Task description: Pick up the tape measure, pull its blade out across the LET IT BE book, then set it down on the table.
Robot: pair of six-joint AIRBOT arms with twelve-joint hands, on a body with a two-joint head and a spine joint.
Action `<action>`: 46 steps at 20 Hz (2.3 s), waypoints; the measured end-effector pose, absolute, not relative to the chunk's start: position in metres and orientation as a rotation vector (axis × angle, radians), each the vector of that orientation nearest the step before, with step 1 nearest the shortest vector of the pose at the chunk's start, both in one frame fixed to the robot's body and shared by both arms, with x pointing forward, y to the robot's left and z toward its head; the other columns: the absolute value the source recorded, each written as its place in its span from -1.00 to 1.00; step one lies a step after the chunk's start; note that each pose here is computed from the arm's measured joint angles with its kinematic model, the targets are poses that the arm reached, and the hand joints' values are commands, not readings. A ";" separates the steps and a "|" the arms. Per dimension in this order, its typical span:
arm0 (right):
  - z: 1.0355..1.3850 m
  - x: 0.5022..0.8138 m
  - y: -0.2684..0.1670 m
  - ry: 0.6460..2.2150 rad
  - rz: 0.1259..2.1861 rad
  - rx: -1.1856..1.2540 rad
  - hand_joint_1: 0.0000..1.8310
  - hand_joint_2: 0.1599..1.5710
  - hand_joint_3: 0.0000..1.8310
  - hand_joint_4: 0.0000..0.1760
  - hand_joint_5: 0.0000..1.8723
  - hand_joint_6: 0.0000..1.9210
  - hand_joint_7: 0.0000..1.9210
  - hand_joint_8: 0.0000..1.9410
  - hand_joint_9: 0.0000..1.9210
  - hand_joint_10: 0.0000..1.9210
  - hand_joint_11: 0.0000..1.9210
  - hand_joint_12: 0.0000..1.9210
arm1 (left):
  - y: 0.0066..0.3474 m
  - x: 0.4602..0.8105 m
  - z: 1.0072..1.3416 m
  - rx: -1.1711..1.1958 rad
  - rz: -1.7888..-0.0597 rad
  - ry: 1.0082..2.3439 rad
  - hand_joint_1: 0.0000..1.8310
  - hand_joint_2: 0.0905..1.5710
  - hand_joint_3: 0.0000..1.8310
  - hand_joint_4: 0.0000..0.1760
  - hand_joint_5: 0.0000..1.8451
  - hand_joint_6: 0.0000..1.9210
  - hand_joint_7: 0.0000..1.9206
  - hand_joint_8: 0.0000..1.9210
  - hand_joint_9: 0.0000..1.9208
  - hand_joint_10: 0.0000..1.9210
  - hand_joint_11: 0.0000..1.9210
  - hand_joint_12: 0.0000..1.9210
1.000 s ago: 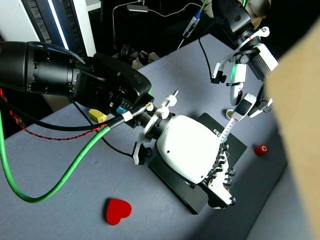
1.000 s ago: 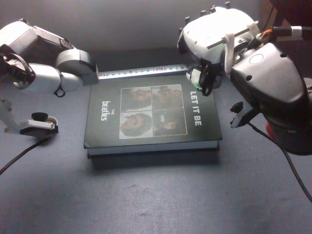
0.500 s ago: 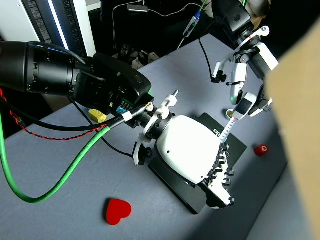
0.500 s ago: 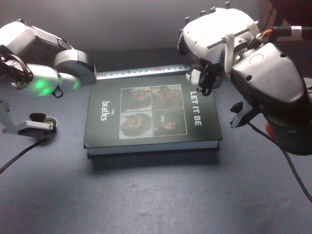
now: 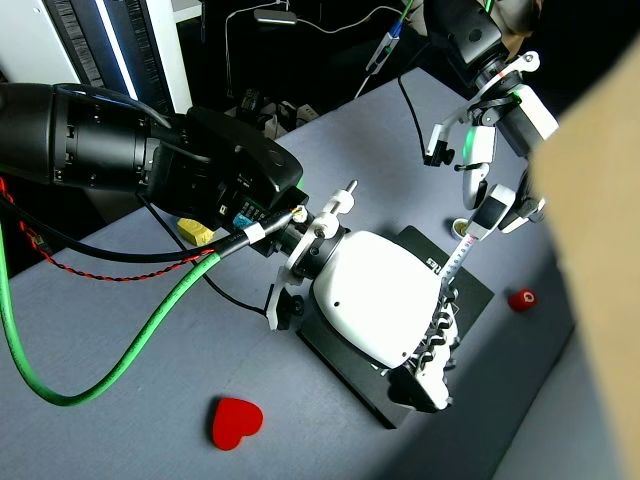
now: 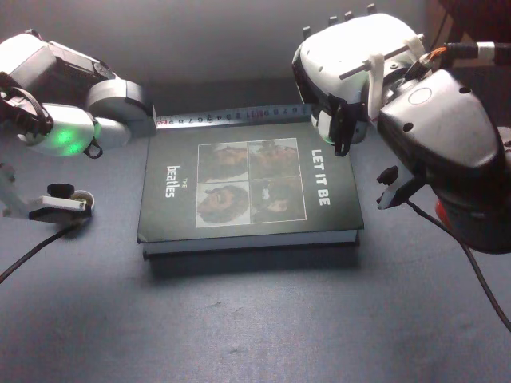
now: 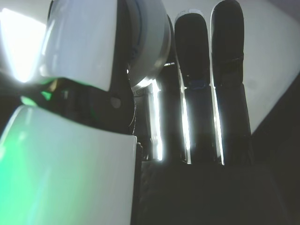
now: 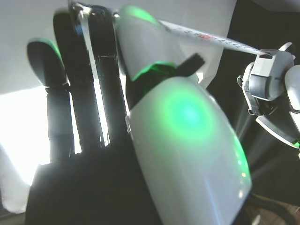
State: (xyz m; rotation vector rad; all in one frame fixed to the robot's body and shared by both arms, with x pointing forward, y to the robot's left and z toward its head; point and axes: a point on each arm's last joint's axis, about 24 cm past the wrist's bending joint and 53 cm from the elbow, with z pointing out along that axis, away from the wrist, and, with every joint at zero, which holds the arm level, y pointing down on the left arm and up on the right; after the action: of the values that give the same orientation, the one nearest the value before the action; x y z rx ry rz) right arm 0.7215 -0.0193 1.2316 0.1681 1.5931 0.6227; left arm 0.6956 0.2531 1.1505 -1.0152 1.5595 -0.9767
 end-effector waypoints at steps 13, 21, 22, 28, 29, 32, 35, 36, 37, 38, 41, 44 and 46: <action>1.230 0.723 -0.027 1.613 0.631 0.137 0.46 0.49 -1.00 -1.00 -0.25 0.38 -0.15 0.24 -0.22 0.54 -0.43 0.60 | 0.253 0.696 1.151 -1.016 -0.981 1.557 0.51 0.34 -1.00 -1.00 0.18 -0.30 0.03 -0.05 -0.01 0.24 -0.10 -0.03; 1.229 0.723 -0.042 1.630 0.629 0.107 0.46 0.49 -1.00 -1.00 -0.22 0.37 -0.16 0.25 -0.22 0.55 -0.42 0.60 | 0.254 0.695 1.151 -1.020 -0.982 1.558 0.51 0.34 -1.00 -1.00 0.18 -0.30 0.03 -0.05 0.00 0.23 -0.12 -0.04; 1.229 0.724 -0.047 1.631 0.625 0.108 0.46 0.49 -1.00 -1.00 -0.22 0.37 -0.16 0.25 -0.22 0.55 -0.42 0.60 | 0.254 0.695 1.152 -1.020 -0.983 1.557 0.51 0.34 -1.00 -1.00 0.18 -0.30 0.03 -0.05 0.00 0.23 -0.12 -0.04; 1.230 0.727 -0.072 1.643 0.606 0.101 0.46 0.49 -1.00 -1.00 -0.23 0.35 -0.13 0.24 -0.24 0.56 -0.39 0.61 | 0.254 0.695 1.152 -1.021 -0.985 1.556 0.51 0.34 -1.00 -1.00 0.21 -0.34 0.04 -0.06 0.00 0.23 -0.11 -0.03; 1.230 0.728 -0.074 1.643 0.604 0.096 0.46 0.49 -1.00 -1.00 -0.23 0.35 -0.13 0.24 -0.23 0.55 -0.39 0.61 | 0.254 0.695 1.152 -1.023 -0.986 1.555 0.51 0.34 -1.00 -1.00 0.21 -0.35 0.04 -0.06 0.01 0.22 -0.11 -0.03; 1.236 0.728 -0.089 1.631 0.578 0.060 0.46 0.49 -1.00 -1.00 -0.23 0.35 -0.13 0.24 -0.23 0.55 -0.37 0.61 | 0.255 0.695 1.152 -1.027 -0.988 1.550 0.51 0.33 -1.00 -1.00 0.21 -0.36 0.04 -0.06 0.00 0.23 -0.11 -0.03; 1.237 0.728 -0.098 1.632 0.568 0.059 0.46 0.49 -1.00 -1.00 -0.23 0.35 -0.13 0.23 -0.23 0.55 -0.38 0.60 | 0.256 0.694 1.154 -1.028 -0.987 1.547 0.51 0.33 -1.00 -1.00 0.21 -0.34 0.04 -0.09 0.01 0.23 -0.11 -0.04; 1.237 0.727 -0.102 1.632 0.564 0.060 0.46 0.49 -1.00 -1.00 -0.23 0.35 -0.13 0.23 -0.23 0.55 -0.38 0.59 | 0.256 0.694 1.154 -1.028 -0.986 1.546 0.51 0.33 -1.00 -1.00 0.21 -0.35 0.06 -0.12 0.01 0.22 -0.11 -0.02; 1.238 0.726 -0.104 1.632 0.557 0.050 0.47 0.48 -1.00 -1.00 -0.22 0.34 -0.14 0.24 -0.22 0.53 -0.38 0.57 | 0.257 0.694 1.154 -1.030 -0.986 1.545 0.51 0.33 -1.00 -1.00 0.20 -0.34 0.08 -0.13 0.01 0.22 -0.11 -0.02; 1.238 0.725 -0.105 1.634 0.555 0.045 0.47 0.48 -1.00 -1.00 -0.22 0.34 -0.14 0.24 -0.21 0.53 -0.38 0.56 | 0.257 0.694 1.154 -1.034 -0.986 1.544 0.51 0.33 -1.00 -1.00 0.20 -0.35 0.08 -0.12 0.01 0.22 -0.12 -0.02; 1.237 0.725 -0.109 1.639 0.554 0.040 0.47 0.48 -1.00 -1.00 -0.22 0.34 -0.14 0.24 -0.21 0.53 -0.38 0.56 | 0.258 0.694 1.154 -1.033 -0.985 1.545 0.51 0.33 -1.00 -1.00 0.20 -0.36 0.08 -0.11 0.00 0.23 -0.12 -0.02; 1.238 0.725 -0.117 1.643 0.548 0.040 0.47 0.48 -1.00 -1.00 -0.22 0.34 -0.14 0.24 -0.21 0.53 -0.36 0.57 | 0.258 0.693 1.153 -1.034 -0.984 1.546 0.51 0.34 -1.00 -1.00 0.19 -0.33 0.05 -0.06 -0.01 0.24 -0.13 -0.01; 1.239 0.725 -0.124 1.642 0.538 0.045 0.47 0.48 -1.00 -1.00 -0.21 0.34 -0.14 0.24 -0.21 0.53 -0.38 0.57 | 0.258 0.693 1.154 -1.033 -0.984 1.545 0.51 0.34 -1.00 -1.00 0.18 -0.33 0.04 -0.06 0.00 0.24 -0.12 0.00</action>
State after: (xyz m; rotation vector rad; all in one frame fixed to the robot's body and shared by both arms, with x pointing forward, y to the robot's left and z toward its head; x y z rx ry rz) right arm 0.7254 -0.1239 1.2389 0.0445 1.6417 0.5379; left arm 0.6932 0.2576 1.1536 -1.0330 1.5454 -0.9841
